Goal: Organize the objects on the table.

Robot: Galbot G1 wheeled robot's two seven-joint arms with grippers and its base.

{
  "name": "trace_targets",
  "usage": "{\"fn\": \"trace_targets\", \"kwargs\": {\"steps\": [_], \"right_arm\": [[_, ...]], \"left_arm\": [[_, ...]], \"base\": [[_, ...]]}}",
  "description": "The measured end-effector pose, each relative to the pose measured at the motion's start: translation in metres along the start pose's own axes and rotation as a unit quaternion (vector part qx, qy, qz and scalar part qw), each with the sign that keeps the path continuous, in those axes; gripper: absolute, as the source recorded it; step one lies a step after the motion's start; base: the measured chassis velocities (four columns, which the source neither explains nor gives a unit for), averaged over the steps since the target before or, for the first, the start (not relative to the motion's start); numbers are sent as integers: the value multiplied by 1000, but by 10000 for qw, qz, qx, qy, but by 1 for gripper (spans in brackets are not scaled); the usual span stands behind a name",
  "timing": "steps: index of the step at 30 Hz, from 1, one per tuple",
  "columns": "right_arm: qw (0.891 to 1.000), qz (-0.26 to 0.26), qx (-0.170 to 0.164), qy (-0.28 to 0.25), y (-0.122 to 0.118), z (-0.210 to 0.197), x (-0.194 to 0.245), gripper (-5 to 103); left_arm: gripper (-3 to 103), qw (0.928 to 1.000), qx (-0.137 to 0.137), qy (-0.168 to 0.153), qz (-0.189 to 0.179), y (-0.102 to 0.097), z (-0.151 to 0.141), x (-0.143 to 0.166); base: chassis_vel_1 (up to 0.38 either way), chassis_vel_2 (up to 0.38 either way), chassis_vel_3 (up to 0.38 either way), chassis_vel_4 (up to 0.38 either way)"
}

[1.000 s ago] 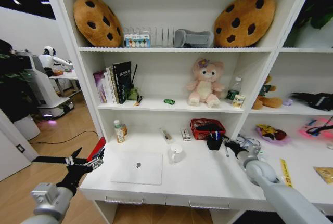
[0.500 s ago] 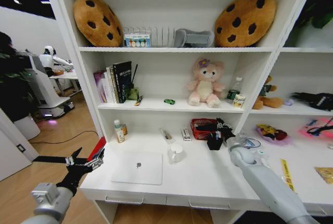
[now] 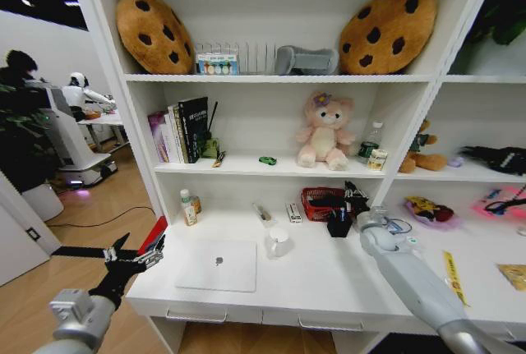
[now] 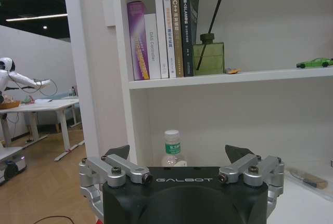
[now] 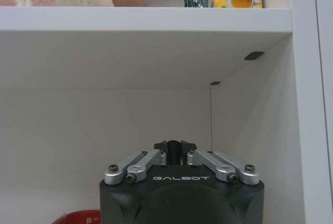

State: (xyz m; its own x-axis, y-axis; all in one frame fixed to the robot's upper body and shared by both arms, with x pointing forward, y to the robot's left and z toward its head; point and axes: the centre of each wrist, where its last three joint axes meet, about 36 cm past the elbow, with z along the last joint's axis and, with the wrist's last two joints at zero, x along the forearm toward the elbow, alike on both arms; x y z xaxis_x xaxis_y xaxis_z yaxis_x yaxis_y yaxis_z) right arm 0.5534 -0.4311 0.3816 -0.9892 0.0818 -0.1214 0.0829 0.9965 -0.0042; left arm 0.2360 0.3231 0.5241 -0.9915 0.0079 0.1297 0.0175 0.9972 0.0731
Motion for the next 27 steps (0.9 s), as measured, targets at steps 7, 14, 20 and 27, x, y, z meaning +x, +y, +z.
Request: {"fn": "trace_targets", "kwargs": {"steps": [7, 14, 20, 27], "right_arm": [[9999, -10, 152, 17, 0, 12, 6, 12], [10000, -26, 23, 63, 4, 7, 8, 30], [9996, -51, -133, 229, 4, 6, 19, 57], [9995, -70, -139, 284, 1, 8, 29, 79]], "left_arm": [[100, 10000, 0, 0, 0, 0, 0, 0], [100, 10000, 0, 0, 0, 0, 0, 0], [100, 10000, 0, 0, 0, 0, 0, 0], [100, 10000, 0, 0, 0, 0, 0, 0]], "base": [[0, 0, 0, 0], [0, 0, 0, 0], [0, 0, 0, 0], [0, 0, 0, 0]]}}
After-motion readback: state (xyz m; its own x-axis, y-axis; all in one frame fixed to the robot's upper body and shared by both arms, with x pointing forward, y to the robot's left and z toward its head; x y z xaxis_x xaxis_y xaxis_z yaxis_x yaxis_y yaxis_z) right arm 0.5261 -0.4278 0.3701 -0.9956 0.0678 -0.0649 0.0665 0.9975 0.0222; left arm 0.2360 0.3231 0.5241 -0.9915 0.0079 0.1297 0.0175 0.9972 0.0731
